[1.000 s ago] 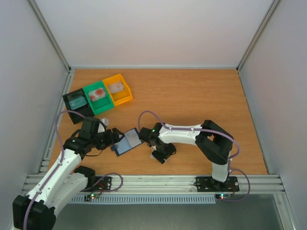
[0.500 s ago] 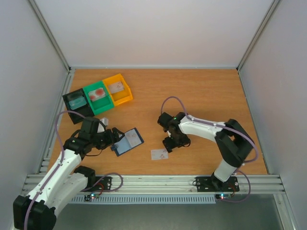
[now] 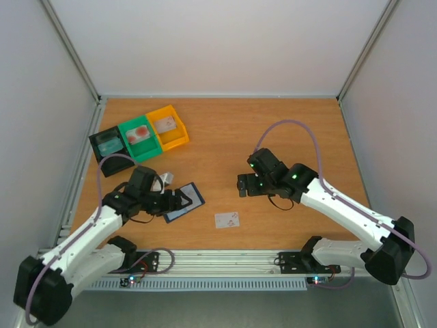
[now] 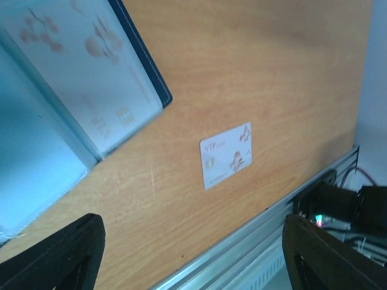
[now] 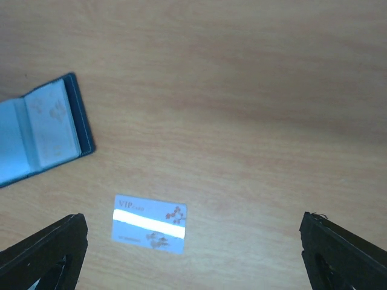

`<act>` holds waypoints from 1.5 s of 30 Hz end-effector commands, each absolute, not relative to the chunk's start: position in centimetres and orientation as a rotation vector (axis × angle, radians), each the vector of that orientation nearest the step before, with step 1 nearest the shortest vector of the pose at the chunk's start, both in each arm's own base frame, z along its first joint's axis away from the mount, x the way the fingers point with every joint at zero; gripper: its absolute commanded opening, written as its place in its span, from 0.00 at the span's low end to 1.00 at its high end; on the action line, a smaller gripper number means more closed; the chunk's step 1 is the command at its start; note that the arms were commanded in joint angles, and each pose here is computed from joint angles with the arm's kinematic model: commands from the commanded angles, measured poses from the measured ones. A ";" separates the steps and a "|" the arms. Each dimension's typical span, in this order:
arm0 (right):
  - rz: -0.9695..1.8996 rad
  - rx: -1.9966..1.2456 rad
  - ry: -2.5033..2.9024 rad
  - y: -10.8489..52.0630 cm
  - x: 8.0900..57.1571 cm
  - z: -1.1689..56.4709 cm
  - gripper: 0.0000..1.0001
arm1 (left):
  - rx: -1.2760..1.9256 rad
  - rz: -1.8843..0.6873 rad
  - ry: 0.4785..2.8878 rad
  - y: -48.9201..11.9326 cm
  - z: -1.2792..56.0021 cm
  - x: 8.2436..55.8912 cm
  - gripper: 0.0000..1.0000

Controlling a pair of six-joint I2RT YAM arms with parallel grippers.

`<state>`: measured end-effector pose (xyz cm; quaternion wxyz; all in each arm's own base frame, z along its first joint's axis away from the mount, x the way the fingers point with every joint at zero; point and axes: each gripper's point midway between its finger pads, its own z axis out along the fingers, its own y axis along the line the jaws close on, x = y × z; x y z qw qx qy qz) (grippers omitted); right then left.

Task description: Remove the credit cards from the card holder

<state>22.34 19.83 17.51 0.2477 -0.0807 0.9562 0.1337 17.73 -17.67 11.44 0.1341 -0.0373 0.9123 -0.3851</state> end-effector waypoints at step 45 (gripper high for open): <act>0.755 0.193 3.245 23.7 16.6 1.3 0.44 | 2.580 -0.369 1.281 -26.3 -0.2 14.0 0.23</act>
